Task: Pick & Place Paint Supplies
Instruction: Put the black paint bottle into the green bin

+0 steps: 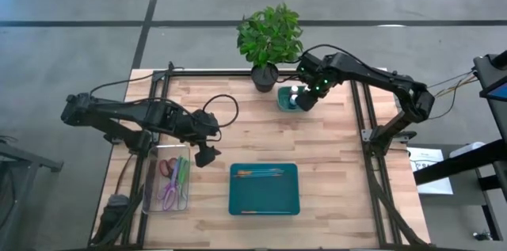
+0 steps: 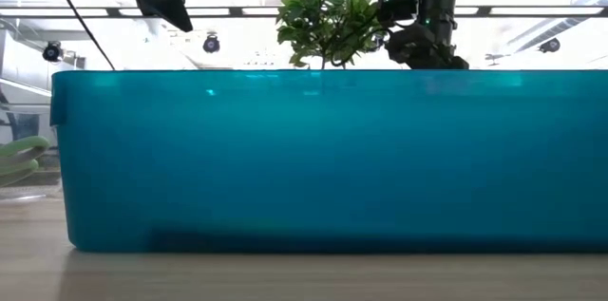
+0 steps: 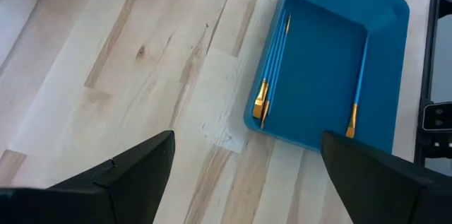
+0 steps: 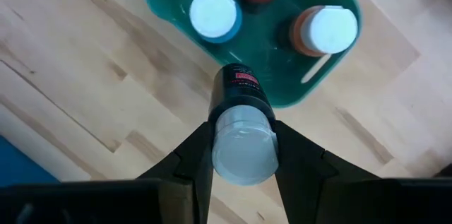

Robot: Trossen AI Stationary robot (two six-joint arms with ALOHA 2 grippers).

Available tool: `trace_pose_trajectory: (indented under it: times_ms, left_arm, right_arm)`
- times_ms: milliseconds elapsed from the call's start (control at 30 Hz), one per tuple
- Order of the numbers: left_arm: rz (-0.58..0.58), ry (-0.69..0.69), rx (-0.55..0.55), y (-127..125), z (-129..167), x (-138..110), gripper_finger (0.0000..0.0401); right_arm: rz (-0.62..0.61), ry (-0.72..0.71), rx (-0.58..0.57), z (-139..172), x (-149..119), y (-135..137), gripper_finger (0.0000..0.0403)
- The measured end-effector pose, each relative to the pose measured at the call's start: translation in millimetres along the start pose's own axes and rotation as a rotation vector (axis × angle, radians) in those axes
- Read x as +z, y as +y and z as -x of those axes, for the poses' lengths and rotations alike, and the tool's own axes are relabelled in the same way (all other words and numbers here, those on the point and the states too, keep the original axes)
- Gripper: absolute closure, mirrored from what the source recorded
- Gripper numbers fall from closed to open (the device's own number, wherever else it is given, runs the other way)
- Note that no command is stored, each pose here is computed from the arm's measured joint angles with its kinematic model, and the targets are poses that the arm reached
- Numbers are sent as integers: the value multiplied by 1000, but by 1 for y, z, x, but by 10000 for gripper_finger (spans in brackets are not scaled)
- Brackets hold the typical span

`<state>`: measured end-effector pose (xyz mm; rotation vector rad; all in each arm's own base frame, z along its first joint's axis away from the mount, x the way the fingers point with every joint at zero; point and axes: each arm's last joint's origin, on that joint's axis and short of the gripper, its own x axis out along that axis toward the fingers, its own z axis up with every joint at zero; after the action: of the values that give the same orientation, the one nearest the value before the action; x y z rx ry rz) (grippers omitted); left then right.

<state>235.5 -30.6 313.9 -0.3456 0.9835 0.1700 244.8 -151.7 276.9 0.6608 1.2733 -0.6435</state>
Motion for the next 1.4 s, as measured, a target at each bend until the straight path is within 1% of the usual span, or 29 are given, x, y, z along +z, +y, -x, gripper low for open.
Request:
trace_pose_trajectory:
  times_ms: [233, 800, 1167, 1400]
  left_arm:
    - [4, 0, -1, 0, 0, 0, 38]
    - [16, 0, 0, 0, 0, 0, 38]
    - [44, 8, -14, -1, 0, 0, 38]
    - [47, 13, -24, -1, 0, 0, 38]
  right_arm:
    - [-1, -14, -1, 0, 3, -5, 293]
    - [13, -42, -3, -6, 5, -5, 293]
    - [55, -1, -17, -21, 12, -7, 293]
    - [69, 19, -27, -29, 18, -14, 293]
